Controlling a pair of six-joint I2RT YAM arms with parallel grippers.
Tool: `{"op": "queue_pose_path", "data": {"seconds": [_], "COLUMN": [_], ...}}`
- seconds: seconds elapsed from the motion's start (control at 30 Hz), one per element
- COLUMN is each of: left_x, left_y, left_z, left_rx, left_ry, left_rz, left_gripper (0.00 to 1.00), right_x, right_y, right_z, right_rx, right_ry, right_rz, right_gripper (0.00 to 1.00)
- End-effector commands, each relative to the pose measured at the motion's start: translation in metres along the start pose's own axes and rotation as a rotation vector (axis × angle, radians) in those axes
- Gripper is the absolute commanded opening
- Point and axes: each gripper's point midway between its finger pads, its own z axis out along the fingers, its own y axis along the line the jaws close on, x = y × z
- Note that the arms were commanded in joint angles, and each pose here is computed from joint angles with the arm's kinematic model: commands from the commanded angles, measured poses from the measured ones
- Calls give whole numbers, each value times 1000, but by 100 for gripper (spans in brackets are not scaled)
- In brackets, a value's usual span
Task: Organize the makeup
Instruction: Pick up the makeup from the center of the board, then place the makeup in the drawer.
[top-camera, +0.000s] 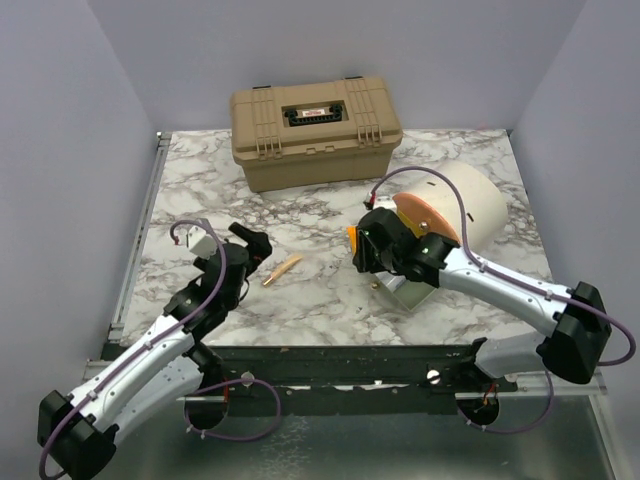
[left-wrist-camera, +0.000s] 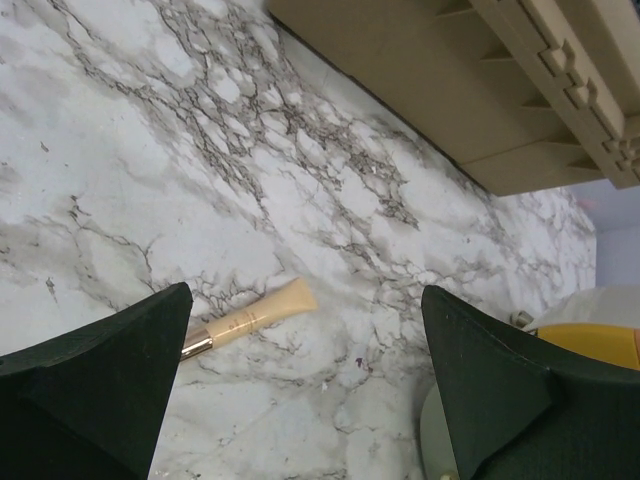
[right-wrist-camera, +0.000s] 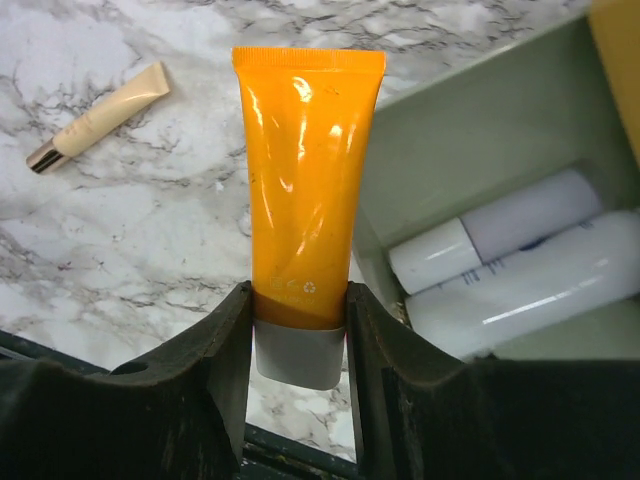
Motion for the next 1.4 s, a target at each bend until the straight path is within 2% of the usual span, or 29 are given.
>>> {"op": "queue_pose_path", "data": {"seconds": [0.0,0.2,0.63,1.0,1.03,1.1,1.37], "left_x": [6,14,24,21,21,21,22], "left_y": [-23,-24,-28,-32,-32,-31,-28], "left_z": [2,8,12,18,17,18,19], "left_rx": [60,45,55,43,45,41,27], "left_ry": [57,84,126,111,109,109,104], "left_rz": [24,30,47,81,79,81,58], "left_gripper": [99,99,99,99,99,99,99], "right_x": [-3,9,22,16,4,18,19], "right_y": [-27,-44,-64,-64,-59,-67,-79], "right_z": [-17,-21,-18,-7,-10,-6,-5], "right_rx": [128,190,261,239,226,238,216], "right_ry": [-51,-43,-24,21,-4,34,44], "right_rz": [65,89,83,26,29,-2,13], "right_gripper": [17,21,21,23,23,23,24]}}
